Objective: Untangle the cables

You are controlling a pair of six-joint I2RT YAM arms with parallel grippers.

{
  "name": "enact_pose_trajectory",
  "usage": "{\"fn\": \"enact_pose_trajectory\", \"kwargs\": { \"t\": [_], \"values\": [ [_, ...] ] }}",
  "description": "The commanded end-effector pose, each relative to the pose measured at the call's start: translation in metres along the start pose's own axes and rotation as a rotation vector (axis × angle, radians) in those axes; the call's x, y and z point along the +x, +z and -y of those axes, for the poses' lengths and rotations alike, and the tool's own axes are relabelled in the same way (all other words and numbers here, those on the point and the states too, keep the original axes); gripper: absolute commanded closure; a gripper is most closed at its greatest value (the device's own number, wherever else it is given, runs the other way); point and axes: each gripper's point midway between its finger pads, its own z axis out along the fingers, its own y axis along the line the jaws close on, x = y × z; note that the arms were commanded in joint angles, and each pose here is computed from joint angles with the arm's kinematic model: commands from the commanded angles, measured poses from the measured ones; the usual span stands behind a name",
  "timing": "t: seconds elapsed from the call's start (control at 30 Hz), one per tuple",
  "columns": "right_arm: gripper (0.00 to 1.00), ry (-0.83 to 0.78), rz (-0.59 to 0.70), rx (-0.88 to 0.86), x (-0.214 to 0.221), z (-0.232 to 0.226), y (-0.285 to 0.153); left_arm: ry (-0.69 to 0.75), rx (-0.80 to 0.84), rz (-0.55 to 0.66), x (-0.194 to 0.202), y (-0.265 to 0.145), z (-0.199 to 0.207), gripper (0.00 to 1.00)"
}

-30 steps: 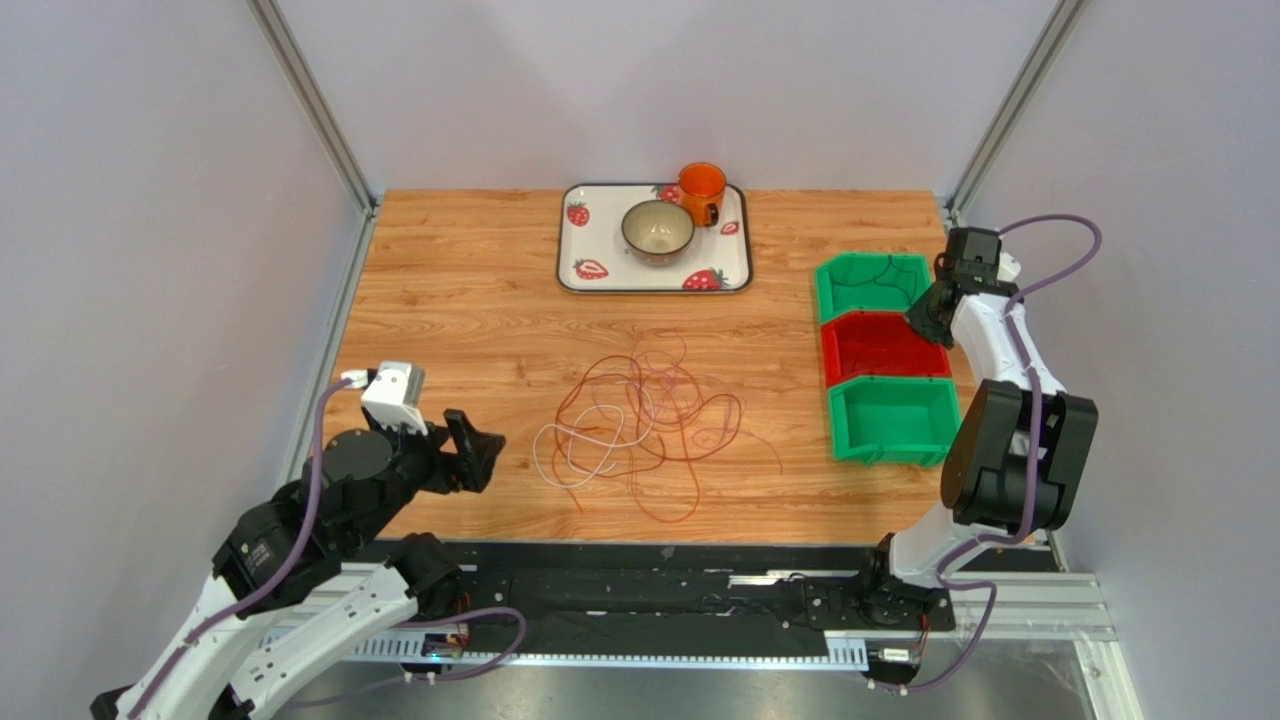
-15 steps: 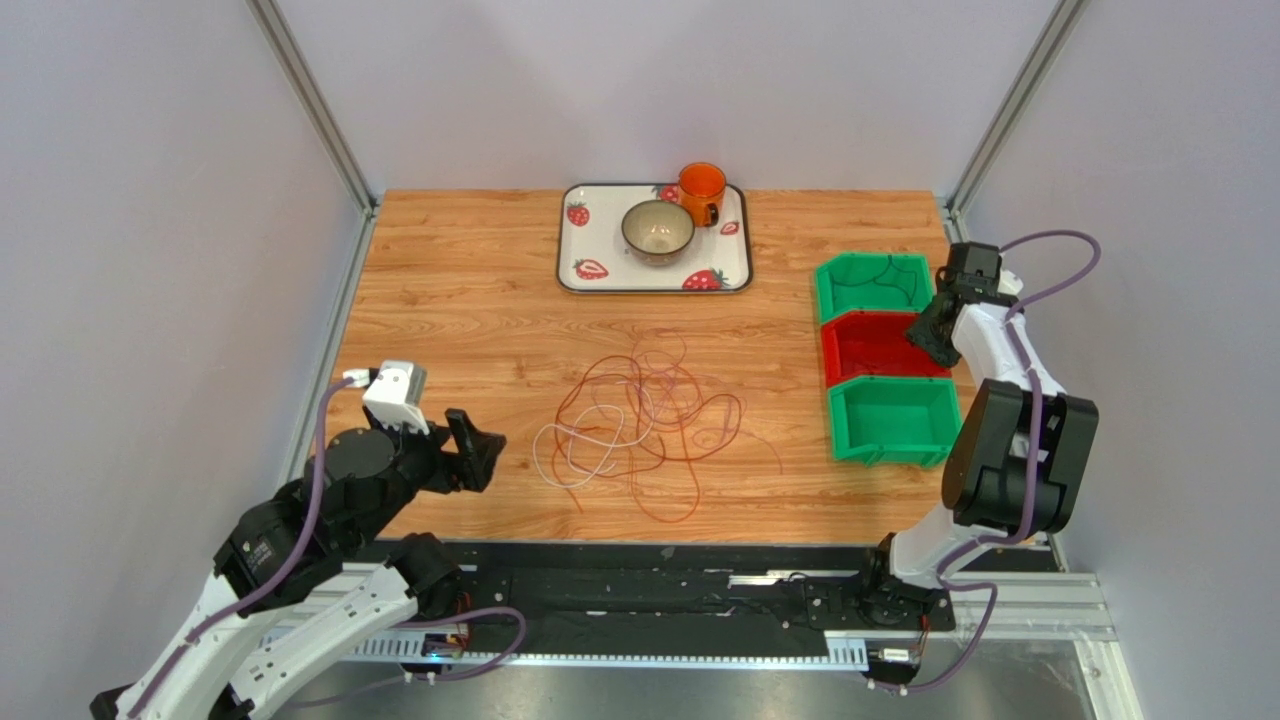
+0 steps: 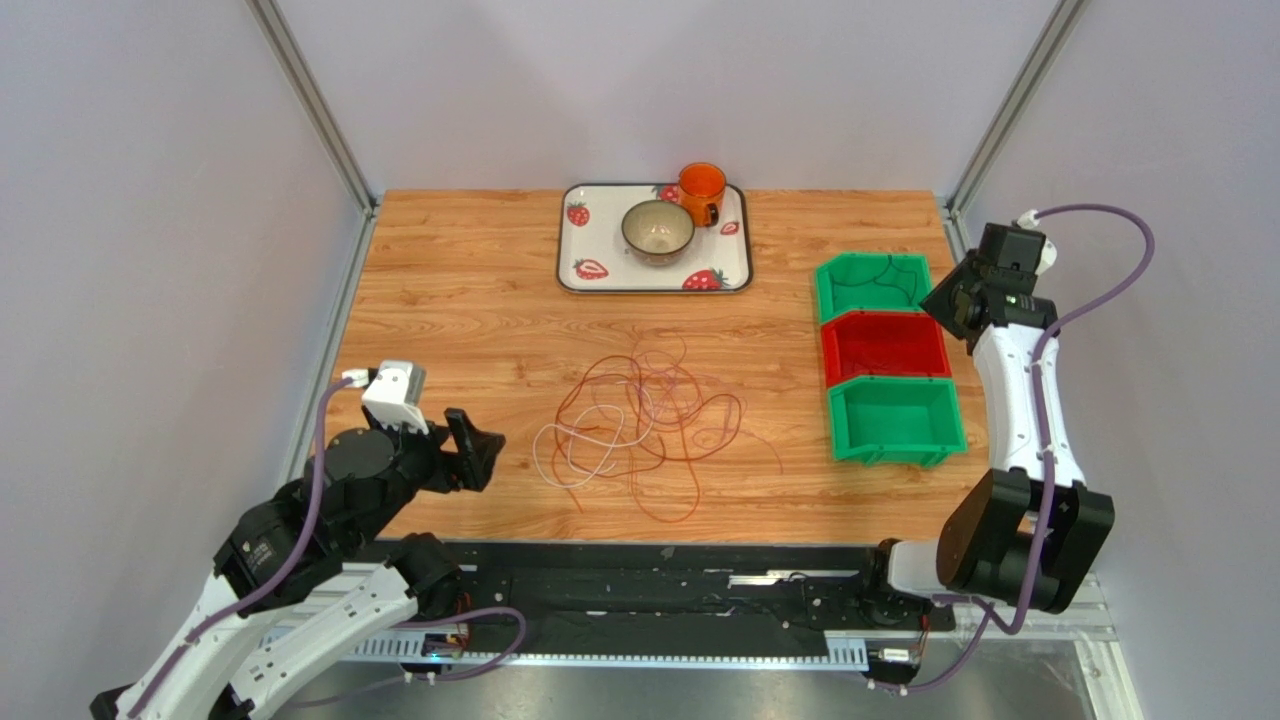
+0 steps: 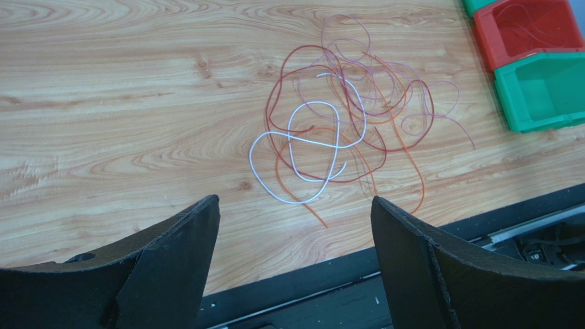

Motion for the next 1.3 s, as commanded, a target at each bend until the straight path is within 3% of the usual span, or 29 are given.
{"fn": "enact_pose_trajectory", "kwargs": {
  "t": [0.0, 0.27, 0.4, 0.5, 0.73, 0.97, 1.1, 1.13, 1.27],
  "values": [
    [0.73, -0.010, -0.070, -0.109, 0.025, -0.014, -0.005, 0.003, 0.000, 0.016, -0.003, 0.000, 0.000, 0.11],
    [0.82, -0.016, -0.179, -0.180, 0.074, -0.023, 0.012, 0.009, 0.002, 0.006, -0.002, 0.002, 0.001, 0.11],
    [0.84, -0.211, -0.158, -0.131, 0.084, -0.051, 0.003, 0.012, -0.004, -0.005, -0.001, 0.004, 0.002, 0.11],
    [0.82, -0.351, -0.157, -0.147, 0.102, -0.082, -0.010, 0.021, -0.006, -0.010, 0.000, 0.005, 0.001, 0.11],
    [0.68, -0.425, -0.263, -0.402, 0.189, -0.132, -0.055, 0.063, 0.021, 0.008, -0.007, 0.011, 0.009, 0.12],
    [0.65, -0.523, -0.345, -0.514, 0.255, -0.162, -0.065, 0.024, 0.038, -0.180, 0.004, 0.077, 0.059, 0.15],
    [0.65, -0.598, -0.364, -0.553, 0.280, -0.182, -0.073, 0.022, 0.055, -0.150, 0.010, 0.125, 0.079, 0.21],
    [0.65, -0.601, -0.369, -0.560, 0.283, -0.185, -0.073, 0.008, 0.100, -0.085, -0.002, 0.137, 0.092, 0.25],
    [0.65, -0.634, -0.388, -0.569, 0.296, -0.192, -0.070, 0.074, 0.147, -0.104, 0.026, 0.184, 0.106, 0.28]
  ]
}}
